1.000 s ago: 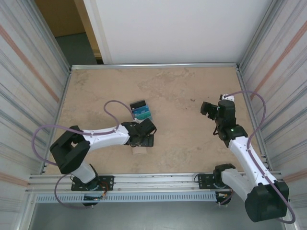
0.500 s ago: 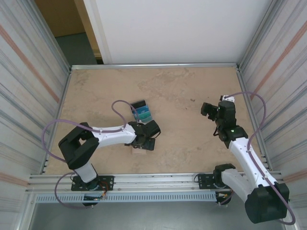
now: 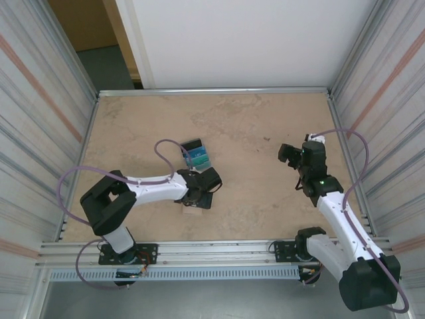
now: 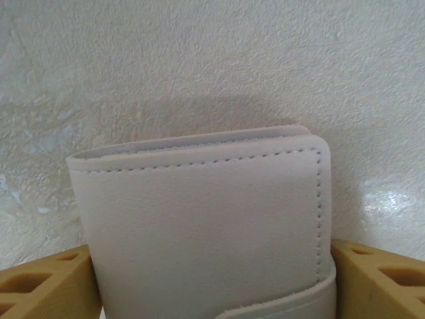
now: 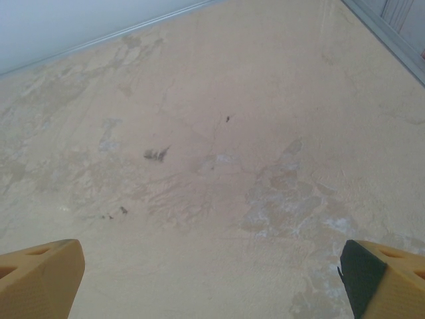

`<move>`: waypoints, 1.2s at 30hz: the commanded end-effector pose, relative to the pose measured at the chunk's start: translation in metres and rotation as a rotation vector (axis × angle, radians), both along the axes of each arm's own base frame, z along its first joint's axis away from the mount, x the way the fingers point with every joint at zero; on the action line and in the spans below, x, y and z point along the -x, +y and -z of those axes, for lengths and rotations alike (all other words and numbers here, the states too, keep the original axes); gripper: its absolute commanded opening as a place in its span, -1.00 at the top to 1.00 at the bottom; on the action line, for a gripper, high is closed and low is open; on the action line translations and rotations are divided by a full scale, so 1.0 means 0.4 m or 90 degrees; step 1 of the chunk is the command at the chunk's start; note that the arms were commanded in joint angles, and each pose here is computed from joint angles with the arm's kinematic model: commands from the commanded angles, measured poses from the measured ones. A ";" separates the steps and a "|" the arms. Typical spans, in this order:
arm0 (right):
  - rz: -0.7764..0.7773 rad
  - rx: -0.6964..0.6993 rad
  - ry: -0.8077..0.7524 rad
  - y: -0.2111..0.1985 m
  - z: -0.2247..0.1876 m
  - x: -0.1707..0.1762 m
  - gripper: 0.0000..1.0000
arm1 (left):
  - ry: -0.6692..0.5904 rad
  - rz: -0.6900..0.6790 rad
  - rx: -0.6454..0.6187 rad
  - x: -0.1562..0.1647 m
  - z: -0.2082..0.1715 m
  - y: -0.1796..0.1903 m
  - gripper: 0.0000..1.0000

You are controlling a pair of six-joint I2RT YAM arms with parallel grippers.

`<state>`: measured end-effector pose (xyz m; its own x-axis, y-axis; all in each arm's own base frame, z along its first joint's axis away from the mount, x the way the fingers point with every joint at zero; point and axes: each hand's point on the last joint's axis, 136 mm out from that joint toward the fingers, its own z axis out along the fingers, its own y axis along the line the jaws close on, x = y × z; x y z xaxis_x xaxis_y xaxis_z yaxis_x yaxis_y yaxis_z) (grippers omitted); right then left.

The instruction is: Take the credit cards out of the card holder

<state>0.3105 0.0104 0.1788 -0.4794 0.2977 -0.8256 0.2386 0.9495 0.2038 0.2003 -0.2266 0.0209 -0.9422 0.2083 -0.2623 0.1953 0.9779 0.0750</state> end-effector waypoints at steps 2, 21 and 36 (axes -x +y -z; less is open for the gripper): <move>-0.002 -0.034 -0.004 0.017 -0.021 -0.004 -0.97 | -0.013 0.016 -0.027 0.002 -0.003 0.027 -0.55; -0.219 -0.332 0.105 0.270 -0.023 0.053 -0.97 | -0.242 0.123 0.078 -0.075 -0.189 -0.049 -0.32; -0.513 -0.418 0.221 0.594 -0.048 0.153 -0.86 | -0.481 0.283 0.225 -0.078 -0.365 -0.158 -0.31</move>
<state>0.2539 0.2270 0.1773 -0.8989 0.1610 -0.4075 -0.2060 0.6655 0.7174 0.2257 -0.2772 0.1316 -0.4746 0.3620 -0.8023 0.5452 0.8365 0.0550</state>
